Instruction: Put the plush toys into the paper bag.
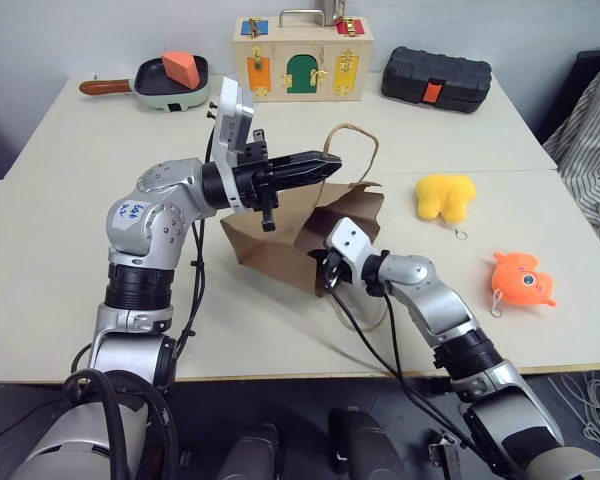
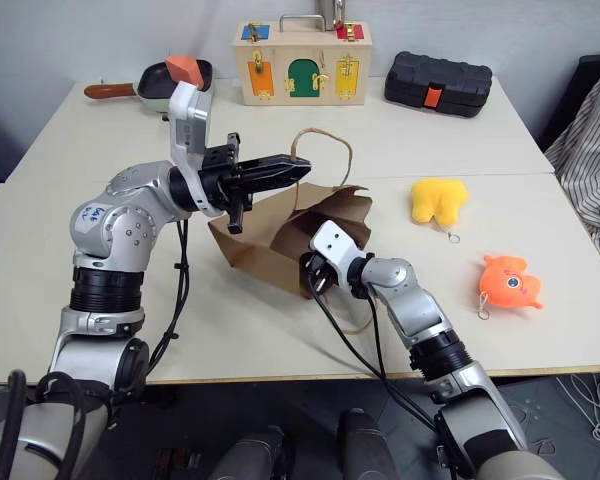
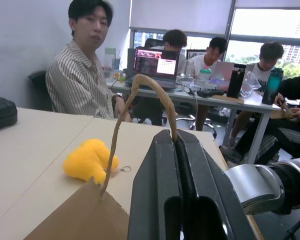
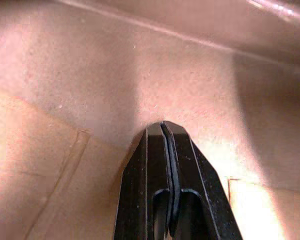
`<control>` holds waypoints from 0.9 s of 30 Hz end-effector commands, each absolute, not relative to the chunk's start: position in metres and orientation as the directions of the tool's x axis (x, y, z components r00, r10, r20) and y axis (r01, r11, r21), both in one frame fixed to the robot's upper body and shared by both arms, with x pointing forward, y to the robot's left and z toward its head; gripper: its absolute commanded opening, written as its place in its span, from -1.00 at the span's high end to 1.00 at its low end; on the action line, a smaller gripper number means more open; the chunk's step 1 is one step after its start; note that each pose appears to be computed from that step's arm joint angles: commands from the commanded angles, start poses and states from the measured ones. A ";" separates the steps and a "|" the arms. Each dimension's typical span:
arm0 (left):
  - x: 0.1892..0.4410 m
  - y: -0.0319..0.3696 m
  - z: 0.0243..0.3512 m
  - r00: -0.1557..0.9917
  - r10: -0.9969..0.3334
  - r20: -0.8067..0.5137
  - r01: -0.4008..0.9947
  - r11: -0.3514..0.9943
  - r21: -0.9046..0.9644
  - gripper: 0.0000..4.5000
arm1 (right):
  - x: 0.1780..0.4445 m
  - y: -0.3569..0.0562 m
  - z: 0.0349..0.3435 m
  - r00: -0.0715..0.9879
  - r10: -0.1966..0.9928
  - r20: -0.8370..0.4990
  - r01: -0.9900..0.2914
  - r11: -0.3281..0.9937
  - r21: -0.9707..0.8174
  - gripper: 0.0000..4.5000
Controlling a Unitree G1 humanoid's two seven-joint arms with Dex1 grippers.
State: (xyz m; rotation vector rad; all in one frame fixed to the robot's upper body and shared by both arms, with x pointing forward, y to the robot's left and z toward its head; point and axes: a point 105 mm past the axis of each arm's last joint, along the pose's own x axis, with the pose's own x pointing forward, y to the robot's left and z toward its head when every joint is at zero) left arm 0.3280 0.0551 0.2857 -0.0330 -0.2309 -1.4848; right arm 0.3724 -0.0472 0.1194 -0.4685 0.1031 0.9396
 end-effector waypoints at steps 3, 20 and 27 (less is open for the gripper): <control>0.311 0.048 0.291 -0.017 -0.985 0.170 0.985 0.012 0.171 1.00 | 0.383 -0.038 0.127 0.534 0.769 -0.351 -0.830 0.399 -0.389 1.00; 0.301 0.046 0.287 -0.042 -0.986 0.158 0.980 -0.011 0.197 1.00 | 0.389 0.000 0.138 0.307 0.900 -0.309 -0.922 0.361 0.139 1.00; 0.302 0.050 0.293 -0.024 -0.985 0.173 0.978 0.013 0.210 1.00 | 0.404 -0.002 0.117 0.461 0.811 -0.360 -0.834 0.534 0.136 1.00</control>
